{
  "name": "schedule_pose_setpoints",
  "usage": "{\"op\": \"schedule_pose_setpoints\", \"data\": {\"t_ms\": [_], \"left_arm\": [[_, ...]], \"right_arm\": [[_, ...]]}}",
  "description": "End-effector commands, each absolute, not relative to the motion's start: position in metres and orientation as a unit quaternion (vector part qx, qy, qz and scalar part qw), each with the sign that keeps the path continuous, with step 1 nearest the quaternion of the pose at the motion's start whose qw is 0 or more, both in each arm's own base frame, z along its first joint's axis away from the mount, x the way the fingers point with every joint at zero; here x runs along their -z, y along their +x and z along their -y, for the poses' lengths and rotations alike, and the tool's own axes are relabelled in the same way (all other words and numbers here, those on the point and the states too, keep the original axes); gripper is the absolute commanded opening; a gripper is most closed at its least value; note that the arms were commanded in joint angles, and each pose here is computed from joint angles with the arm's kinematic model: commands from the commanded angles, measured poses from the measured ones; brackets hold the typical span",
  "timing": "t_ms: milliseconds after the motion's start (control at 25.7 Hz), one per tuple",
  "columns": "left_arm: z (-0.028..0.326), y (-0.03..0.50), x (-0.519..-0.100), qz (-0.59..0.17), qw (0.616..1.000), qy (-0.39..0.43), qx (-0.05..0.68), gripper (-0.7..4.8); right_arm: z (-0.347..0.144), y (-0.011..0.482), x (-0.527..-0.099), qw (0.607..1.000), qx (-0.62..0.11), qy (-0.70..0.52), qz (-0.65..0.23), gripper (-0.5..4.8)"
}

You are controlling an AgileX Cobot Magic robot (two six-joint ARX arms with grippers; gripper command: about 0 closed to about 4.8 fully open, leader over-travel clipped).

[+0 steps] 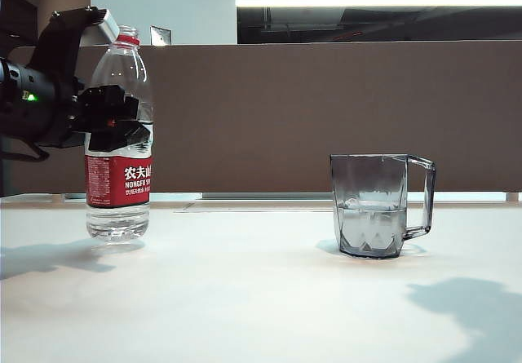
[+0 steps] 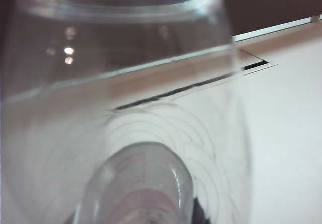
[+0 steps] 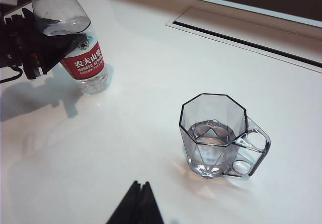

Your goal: Pick up the mineral water bottle with the left hand on the table and pour water into the mug until it's half full.

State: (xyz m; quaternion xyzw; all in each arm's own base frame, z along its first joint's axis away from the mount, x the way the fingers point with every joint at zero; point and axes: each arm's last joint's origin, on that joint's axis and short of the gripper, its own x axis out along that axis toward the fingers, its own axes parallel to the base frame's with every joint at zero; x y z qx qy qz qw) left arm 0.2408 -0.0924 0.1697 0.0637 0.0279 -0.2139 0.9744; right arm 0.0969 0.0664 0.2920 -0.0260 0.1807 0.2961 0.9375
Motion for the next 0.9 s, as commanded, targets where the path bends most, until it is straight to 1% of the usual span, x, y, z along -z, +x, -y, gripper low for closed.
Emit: {"op": "schedule_pose_setpoints", "data": {"t_ms": [39, 156, 467, 623, 662, 740, 818, 857, 896], "left_arm": [[0.093, 0.242, -0.176, -0.009, 0.976, 0.047, 0.215, 1.74], [0.093, 0.242, -0.173, -0.021, 0.975, 0.047, 0.215, 1.74], [0.094, 0.244, -0.166, -0.044, 0.976, 0.012, 0.214, 1.75], [0.094, 0.244, -0.162, -0.057, 0.975, 0.001, 0.213, 1.87], [0.094, 0.244, -0.162, -0.057, 0.975, 0.001, 0.213, 1.98], [0.094, 0.244, -0.162, -0.055, 0.975, 0.0, 0.213, 2.8], [0.094, 0.244, -0.163, -0.052, 0.976, 0.0, 0.213, 3.84], [0.094, 0.244, -0.163, -0.052, 0.976, 0.0, 0.213, 4.17], [0.094, 0.244, -0.163, -0.051, 0.975, 0.0, 0.214, 4.36]], "right_arm": [[-0.067, 0.097, -0.295, 0.939, -0.299, -0.023, -0.17, -0.08], [-0.067, 0.097, -0.295, 0.939, -0.298, -0.023, -0.17, -0.08], [-0.067, 0.097, -0.295, 0.939, -0.299, -0.023, -0.17, -0.08], [-0.067, 0.097, -0.295, 0.939, -0.299, -0.022, -0.169, -0.08], [-0.067, 0.097, -0.295, 0.939, -0.299, -0.022, -0.169, -0.08], [-0.067, 0.097, -0.295, 0.939, -0.299, -0.022, -0.169, -0.08], [-0.067, 0.097, -0.295, 0.939, -0.299, -0.023, -0.17, -0.08], [-0.067, 0.097, -0.295, 0.939, -0.299, -0.023, -0.17, -0.08], [-0.067, 0.097, -0.295, 0.939, -0.298, -0.023, -0.17, -0.08]]}}
